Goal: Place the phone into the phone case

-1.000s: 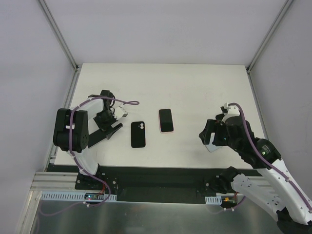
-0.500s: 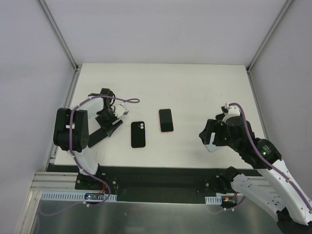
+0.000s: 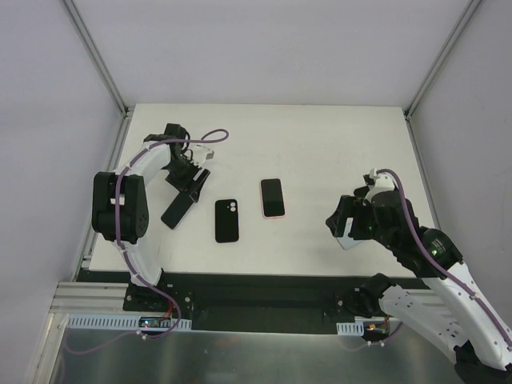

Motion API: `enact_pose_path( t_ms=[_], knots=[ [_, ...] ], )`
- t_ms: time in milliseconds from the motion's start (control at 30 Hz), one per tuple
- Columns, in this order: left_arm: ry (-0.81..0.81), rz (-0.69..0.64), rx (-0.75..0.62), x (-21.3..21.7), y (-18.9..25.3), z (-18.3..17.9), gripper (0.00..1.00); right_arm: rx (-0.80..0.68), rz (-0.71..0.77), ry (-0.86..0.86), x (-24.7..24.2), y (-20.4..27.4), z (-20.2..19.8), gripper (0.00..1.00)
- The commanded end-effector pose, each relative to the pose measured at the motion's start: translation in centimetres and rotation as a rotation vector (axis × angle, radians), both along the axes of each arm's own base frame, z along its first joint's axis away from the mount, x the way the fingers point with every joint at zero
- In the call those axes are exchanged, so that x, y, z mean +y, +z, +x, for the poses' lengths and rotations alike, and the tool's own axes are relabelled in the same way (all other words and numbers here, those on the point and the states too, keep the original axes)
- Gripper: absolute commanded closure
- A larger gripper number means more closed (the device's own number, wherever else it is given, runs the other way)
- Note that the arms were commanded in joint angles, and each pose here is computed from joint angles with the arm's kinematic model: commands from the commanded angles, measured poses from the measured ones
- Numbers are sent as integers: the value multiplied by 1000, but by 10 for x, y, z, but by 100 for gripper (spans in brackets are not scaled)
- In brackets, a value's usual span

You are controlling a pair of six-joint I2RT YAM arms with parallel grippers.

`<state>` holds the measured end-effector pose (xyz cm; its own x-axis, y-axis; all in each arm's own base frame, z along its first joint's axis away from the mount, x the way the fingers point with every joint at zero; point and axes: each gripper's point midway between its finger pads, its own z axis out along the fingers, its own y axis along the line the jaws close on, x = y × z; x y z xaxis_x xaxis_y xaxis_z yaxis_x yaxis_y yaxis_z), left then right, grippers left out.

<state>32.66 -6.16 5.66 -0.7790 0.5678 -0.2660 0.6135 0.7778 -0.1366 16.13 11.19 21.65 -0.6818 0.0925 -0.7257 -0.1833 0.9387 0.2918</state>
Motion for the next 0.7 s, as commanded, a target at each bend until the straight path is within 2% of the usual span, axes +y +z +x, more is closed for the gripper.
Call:
enact_pose_path(
  t_ms=[0,167,200,267,300,367,400,433,500,533,600,667],
  knots=[
    [72,-162,89,-33,18,-14,88,-15,58,-4,6,7,0,16],
    [160,-250,133,-48,28,-12,93,-13,136,50,29,-4,6,16],
    [167,-273,142,-51,30,-12,94,-46,197,64,41,2,14,15],
    [206,-298,177,-55,30,-15,99,-5,272,141,67,-9,13,16],
    [218,-301,188,-55,29,-16,100,-36,359,145,82,3,23,16],
    [236,-312,216,-57,27,-20,100,11,393,159,102,-8,29,18],
    [236,-322,220,-58,28,-21,99,-25,422,163,113,1,39,21],
    [237,-329,231,-59,26,-25,99,12,398,145,123,-12,46,23],
    [232,-373,208,-65,29,-24,99,35,379,157,145,-6,50,29],
    [247,-388,218,-65,27,-27,100,95,340,158,158,-23,54,31],
    [285,-471,241,-72,36,-25,100,97,343,200,184,-13,52,37],
    [362,-518,261,-70,42,-19,100,120,293,232,207,-27,48,40]
  ],
)
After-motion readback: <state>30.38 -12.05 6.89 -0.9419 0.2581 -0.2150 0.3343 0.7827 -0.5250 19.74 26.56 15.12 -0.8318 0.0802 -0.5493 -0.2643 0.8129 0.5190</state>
